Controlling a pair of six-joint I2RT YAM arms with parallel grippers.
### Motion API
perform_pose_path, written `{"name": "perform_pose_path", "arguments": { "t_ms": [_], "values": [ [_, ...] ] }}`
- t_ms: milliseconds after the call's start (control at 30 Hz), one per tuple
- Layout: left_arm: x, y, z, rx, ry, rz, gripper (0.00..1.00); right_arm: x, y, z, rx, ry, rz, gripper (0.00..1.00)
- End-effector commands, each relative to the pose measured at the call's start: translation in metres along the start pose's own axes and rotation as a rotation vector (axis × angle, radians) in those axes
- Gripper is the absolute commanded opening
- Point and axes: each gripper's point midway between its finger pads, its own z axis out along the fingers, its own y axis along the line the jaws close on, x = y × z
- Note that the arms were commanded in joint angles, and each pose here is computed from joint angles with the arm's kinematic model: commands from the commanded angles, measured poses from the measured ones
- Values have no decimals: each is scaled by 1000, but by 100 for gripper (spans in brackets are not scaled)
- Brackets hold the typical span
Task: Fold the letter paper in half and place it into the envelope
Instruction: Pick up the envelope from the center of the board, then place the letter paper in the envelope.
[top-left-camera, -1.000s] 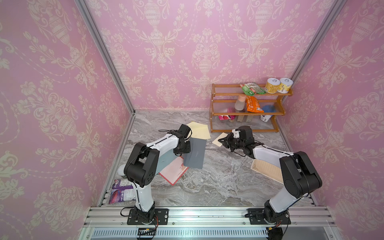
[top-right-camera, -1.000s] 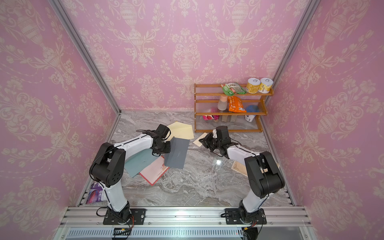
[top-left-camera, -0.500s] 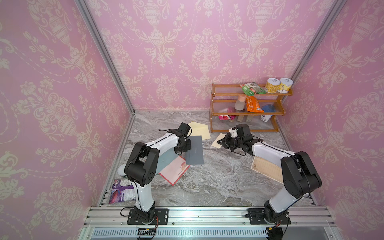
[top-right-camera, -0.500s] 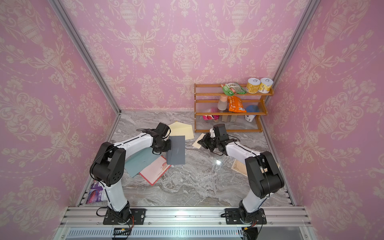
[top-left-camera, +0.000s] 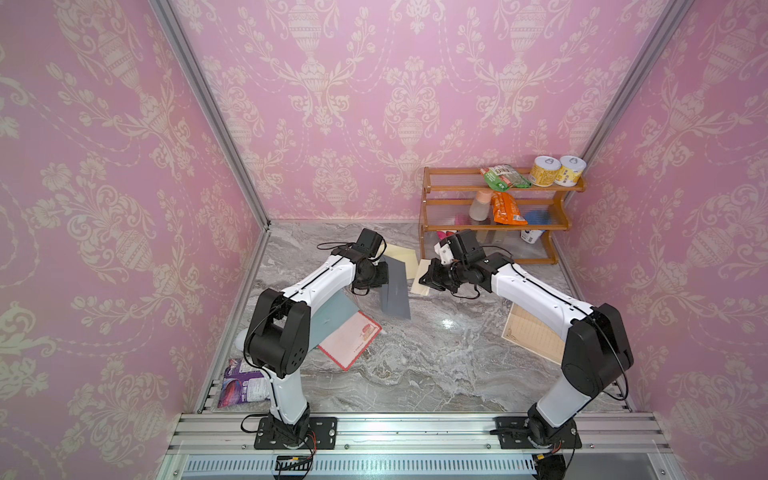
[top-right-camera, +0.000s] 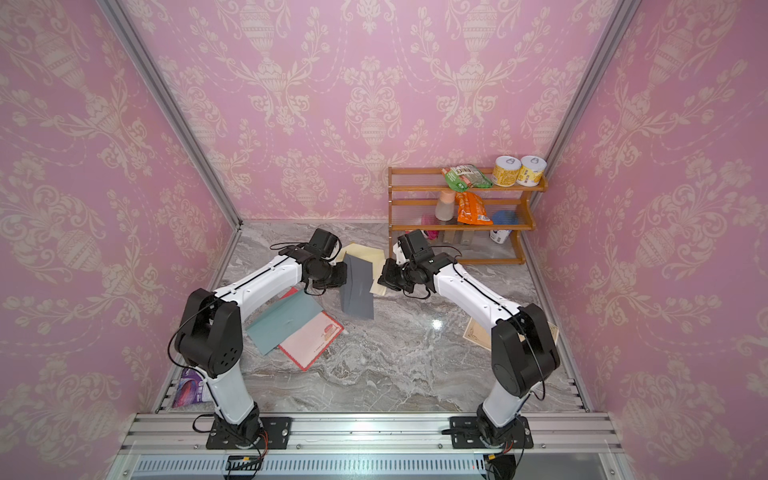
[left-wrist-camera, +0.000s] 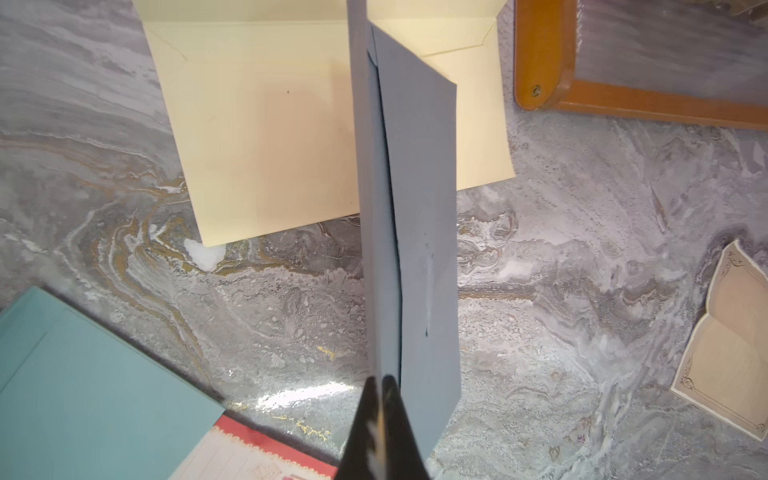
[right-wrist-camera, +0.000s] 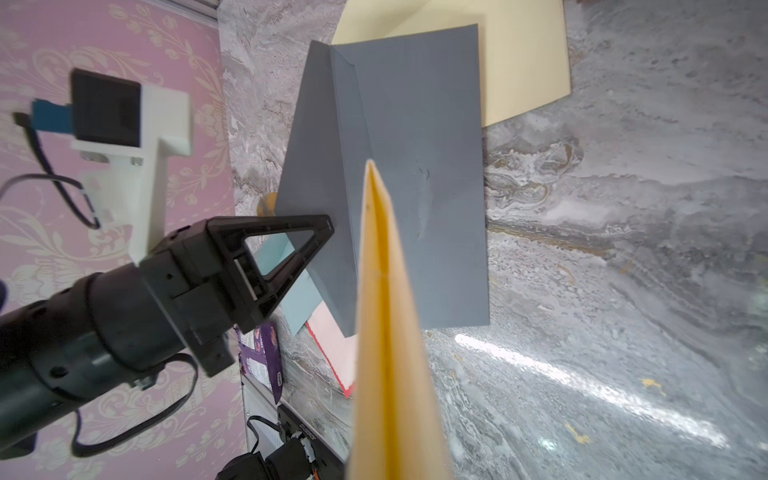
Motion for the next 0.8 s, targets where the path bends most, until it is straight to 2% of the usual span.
{"name": "perform_pose_path", "arguments": {
  "t_ms": [0, 467, 767],
  "values": [
    [2, -22, -19, 51, 5, 24, 0, 10, -27, 7, 153, 40, -5, 0],
    [13, -51, -28, 147, 10, -11, 0, 4, -5, 39, 108, 51, -2, 0],
    [20, -58, -26, 164, 16, -4, 0, -1, 22, 44, 50, 52, -19, 0]
  ]
}}
